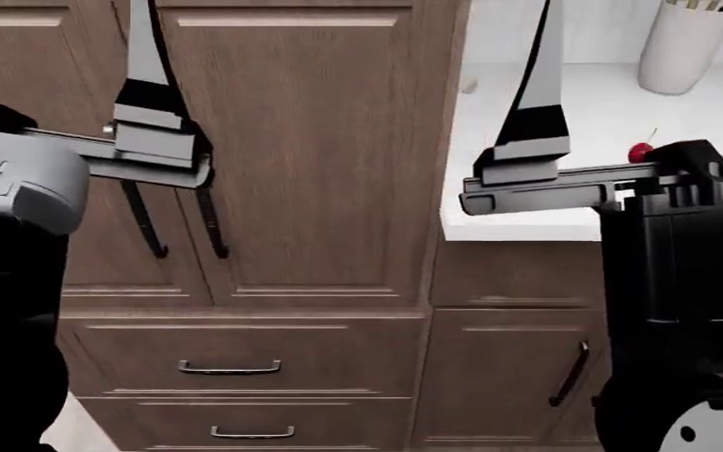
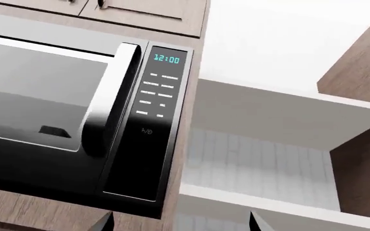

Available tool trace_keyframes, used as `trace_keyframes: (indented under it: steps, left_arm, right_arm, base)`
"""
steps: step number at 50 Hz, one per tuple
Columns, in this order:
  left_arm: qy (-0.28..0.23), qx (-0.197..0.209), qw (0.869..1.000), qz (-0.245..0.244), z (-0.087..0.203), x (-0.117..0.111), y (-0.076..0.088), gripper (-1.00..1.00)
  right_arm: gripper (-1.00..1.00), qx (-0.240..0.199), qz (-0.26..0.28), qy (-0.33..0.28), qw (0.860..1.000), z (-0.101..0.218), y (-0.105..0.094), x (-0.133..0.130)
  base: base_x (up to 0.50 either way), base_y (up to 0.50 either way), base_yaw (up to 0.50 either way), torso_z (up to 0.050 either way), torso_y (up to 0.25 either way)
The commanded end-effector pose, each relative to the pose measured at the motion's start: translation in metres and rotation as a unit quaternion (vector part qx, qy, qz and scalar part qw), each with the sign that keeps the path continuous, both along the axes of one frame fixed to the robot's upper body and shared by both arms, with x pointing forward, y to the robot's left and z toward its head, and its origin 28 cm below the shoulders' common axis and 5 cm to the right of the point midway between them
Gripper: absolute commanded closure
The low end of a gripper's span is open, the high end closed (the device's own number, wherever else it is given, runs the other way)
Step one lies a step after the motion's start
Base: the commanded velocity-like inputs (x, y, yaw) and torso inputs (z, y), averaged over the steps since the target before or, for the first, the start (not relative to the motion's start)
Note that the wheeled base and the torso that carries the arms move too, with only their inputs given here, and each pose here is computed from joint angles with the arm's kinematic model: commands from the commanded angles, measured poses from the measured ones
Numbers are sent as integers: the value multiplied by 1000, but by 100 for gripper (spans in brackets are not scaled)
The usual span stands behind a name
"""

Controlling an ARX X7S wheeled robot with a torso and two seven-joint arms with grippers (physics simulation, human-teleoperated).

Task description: Open the microwave door

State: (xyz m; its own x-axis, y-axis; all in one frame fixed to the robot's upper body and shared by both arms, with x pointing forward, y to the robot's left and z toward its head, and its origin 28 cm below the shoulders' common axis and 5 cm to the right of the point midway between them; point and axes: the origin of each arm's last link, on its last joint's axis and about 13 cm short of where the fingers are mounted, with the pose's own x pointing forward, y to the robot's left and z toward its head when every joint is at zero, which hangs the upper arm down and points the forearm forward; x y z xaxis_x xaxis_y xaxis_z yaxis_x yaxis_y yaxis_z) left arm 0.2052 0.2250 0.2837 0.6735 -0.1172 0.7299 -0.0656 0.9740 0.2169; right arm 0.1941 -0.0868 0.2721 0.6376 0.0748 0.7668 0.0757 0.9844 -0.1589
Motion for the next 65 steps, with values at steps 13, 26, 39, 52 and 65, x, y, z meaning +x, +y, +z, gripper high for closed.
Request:
trace_keyframes:
  steps: [13,26,39,52,65]
  left_arm:
    - [-11,1,1000,-5,6,-3,-1,-100]
    - [-13,-6,1000,0,5,-4,3,-100]
    - [-14,-14,1000,1,15,2,5,-100]
    - [-48,-24,999,9,131,27,13,-100]
    - [-46,-47,998,20,199,55,14,-100]
  right_arm:
    - [-100,-3,1,1,1000,4,0,-2]
    - [-100,-15,6,9,1000,4,5,-2]
    - [-100,-12,7,9,1000,1,3,-2]
    - [-100,-7,10,11,1000,-2,2,-3]
    - [-100,-4,12,11,1000,-2,1,-3]
  base:
    - [94,-305,0,0,0]
    - [500,-188,0,0,0]
    - [308,-112,0,0,0]
    - [0,0,0,0,0]
    - [0,0,0,0,0]
